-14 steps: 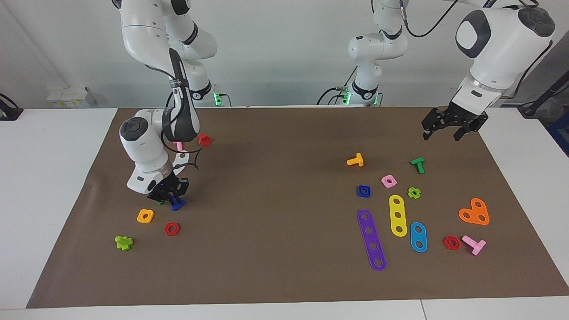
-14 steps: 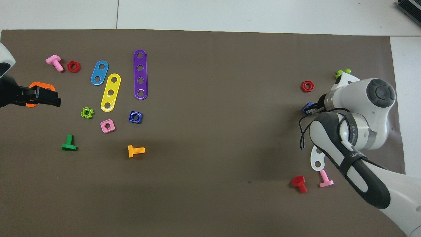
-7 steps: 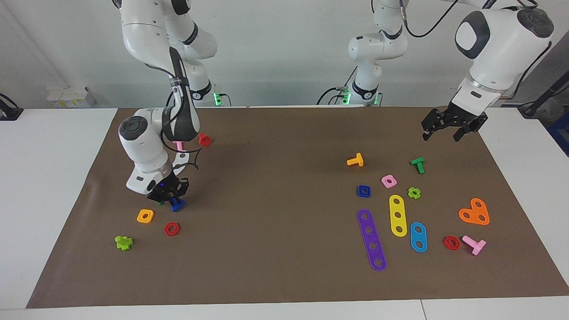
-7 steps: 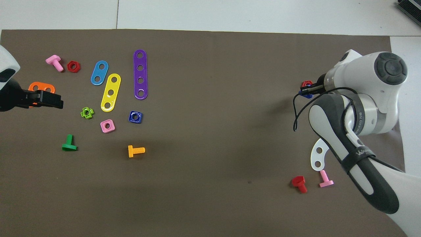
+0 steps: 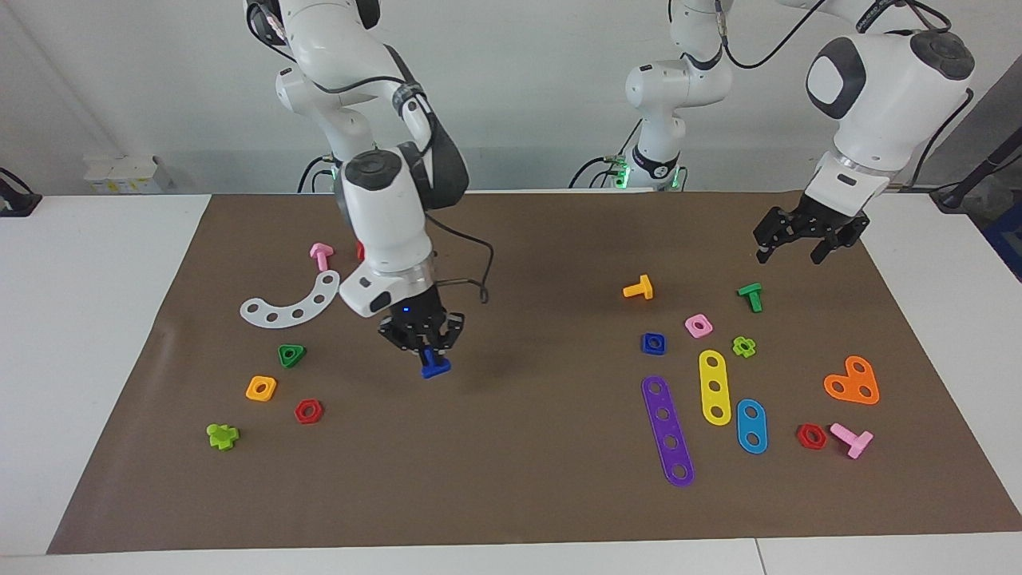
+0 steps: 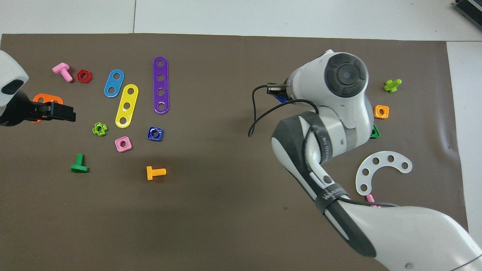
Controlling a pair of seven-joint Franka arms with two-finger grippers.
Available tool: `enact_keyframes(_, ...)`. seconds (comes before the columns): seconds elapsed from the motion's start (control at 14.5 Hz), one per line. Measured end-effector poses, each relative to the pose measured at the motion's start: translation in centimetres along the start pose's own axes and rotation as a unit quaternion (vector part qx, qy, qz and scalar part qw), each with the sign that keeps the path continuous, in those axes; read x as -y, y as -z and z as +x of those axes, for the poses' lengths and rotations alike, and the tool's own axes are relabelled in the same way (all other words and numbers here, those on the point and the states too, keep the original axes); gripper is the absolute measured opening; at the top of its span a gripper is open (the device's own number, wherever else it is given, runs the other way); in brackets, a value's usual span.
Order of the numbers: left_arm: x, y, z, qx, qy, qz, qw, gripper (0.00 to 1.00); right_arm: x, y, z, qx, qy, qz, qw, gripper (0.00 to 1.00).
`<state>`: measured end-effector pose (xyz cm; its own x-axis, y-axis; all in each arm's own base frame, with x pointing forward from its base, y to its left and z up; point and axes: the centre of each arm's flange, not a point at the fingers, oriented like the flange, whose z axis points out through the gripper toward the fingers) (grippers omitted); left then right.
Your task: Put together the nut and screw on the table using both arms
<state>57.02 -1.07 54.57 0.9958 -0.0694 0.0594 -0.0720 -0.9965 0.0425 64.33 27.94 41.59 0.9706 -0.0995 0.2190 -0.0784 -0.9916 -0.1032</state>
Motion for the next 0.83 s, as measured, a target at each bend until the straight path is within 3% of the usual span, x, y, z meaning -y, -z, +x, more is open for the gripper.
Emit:
enact_keyframes(0.35,-1.3,-3.6,0.9,0.009,0.017,-0.004,1.000,0.99,7.1,-6.7,-3.1,-0.008,-0.001,-0.015,1.000,0.19)
enact_keyframes(0.83,-5.4,-8.7,0.7,0.007,0.011,-0.006,1.000,0.95,8.5,-9.3,-4.2,-0.020,-0.002,-0.017,1.000,0.19)
